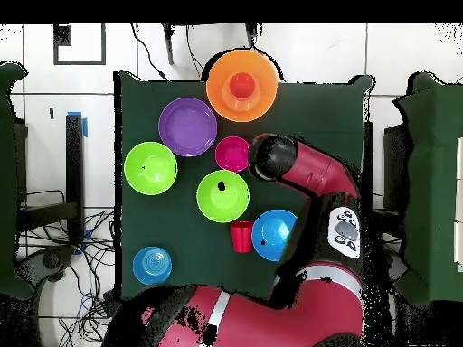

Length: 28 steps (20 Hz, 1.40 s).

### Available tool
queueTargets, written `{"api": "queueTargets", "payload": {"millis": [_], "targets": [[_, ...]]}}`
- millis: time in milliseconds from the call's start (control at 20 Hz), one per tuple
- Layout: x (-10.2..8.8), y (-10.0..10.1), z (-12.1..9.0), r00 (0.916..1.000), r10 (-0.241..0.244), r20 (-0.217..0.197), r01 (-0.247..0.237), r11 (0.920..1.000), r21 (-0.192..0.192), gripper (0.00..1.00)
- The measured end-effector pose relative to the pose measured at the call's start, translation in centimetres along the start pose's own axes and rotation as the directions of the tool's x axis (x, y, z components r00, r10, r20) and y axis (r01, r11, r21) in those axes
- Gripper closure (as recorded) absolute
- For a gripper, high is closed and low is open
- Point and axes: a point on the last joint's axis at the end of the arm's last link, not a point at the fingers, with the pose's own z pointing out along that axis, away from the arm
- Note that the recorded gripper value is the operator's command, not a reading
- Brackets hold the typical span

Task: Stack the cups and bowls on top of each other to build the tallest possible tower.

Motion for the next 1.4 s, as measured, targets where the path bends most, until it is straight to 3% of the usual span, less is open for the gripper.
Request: {"api": "queueTargets", "payload": {"millis": [700,1400], "targets": [[3.7,1.5,4.6,0.9959,-0.053,-0.073,0.055,0.9983,0.017,0.0],[4.2,2.7,6.3,0.9972,-0.062,-0.041,0.061,0.9981,-0.011,0.0]]}}
